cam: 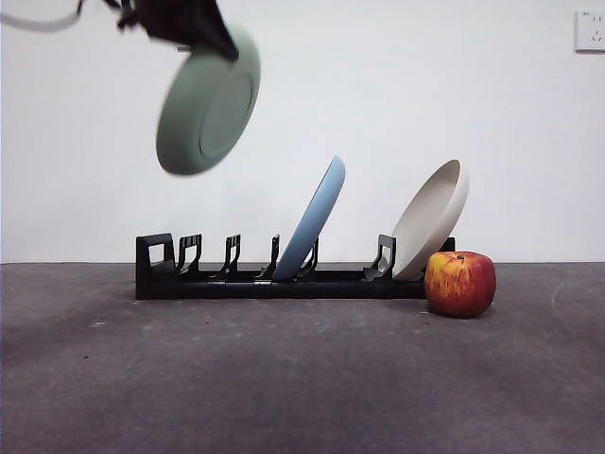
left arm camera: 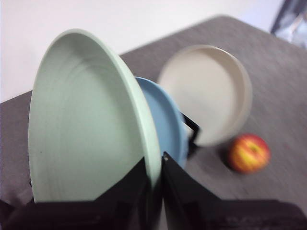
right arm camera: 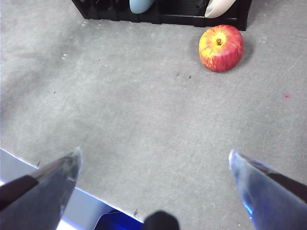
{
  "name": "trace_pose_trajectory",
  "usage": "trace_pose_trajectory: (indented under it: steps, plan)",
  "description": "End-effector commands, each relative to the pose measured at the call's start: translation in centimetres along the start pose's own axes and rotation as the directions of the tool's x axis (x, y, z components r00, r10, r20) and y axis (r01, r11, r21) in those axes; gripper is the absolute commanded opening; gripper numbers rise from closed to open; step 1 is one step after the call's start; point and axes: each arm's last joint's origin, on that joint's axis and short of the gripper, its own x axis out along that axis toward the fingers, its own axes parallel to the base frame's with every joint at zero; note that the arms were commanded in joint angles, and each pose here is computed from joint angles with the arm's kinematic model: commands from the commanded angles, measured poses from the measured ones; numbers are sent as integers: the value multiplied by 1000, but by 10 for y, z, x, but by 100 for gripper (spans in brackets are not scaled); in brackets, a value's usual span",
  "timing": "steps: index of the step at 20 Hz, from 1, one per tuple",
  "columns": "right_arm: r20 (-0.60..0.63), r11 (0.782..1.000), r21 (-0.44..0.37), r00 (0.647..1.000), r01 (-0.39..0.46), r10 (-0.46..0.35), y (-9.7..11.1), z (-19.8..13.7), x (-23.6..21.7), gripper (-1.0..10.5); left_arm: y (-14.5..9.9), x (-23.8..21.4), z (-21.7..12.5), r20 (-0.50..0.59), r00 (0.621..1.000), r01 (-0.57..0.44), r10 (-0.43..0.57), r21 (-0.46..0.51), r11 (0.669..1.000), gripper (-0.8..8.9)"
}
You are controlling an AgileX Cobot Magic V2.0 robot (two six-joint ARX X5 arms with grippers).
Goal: Take the green plate from the plate rack,put the plate on the table,take the apple from the table,put the apple in the plate
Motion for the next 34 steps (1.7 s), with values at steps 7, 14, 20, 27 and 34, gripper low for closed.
trace_pose_trajectory:
  steps: [7, 14, 20, 27, 34]
  plan:
    - [9, 1000, 1, 1000, -2, 2, 1, 1, -1, 683, -117, -29, -27, -313, 950, 131, -1, 396, 909, -5]
    - [9, 1000, -2, 1000, -2, 2, 1, 1, -1, 683, -170, 6, -131, -407, 909, 162, 90, 546, 822, -5]
    - [9, 1000, -2, 1000, -2, 2, 1, 1, -1, 683, -186, 36, -187, -414, 900, 181, 137, 641, 746, -5]
    - [3, 1000, 0, 1000, -2, 2, 0, 2, 1, 683, -203, 67, -220, -432, 872, 157, 229, 690, 706, -6]
    - [-6, 1000, 4, 1000, -1, 1, -1, 2, 2, 683, -212, 66, -225, -461, 872, 190, 165, 629, 754, 290]
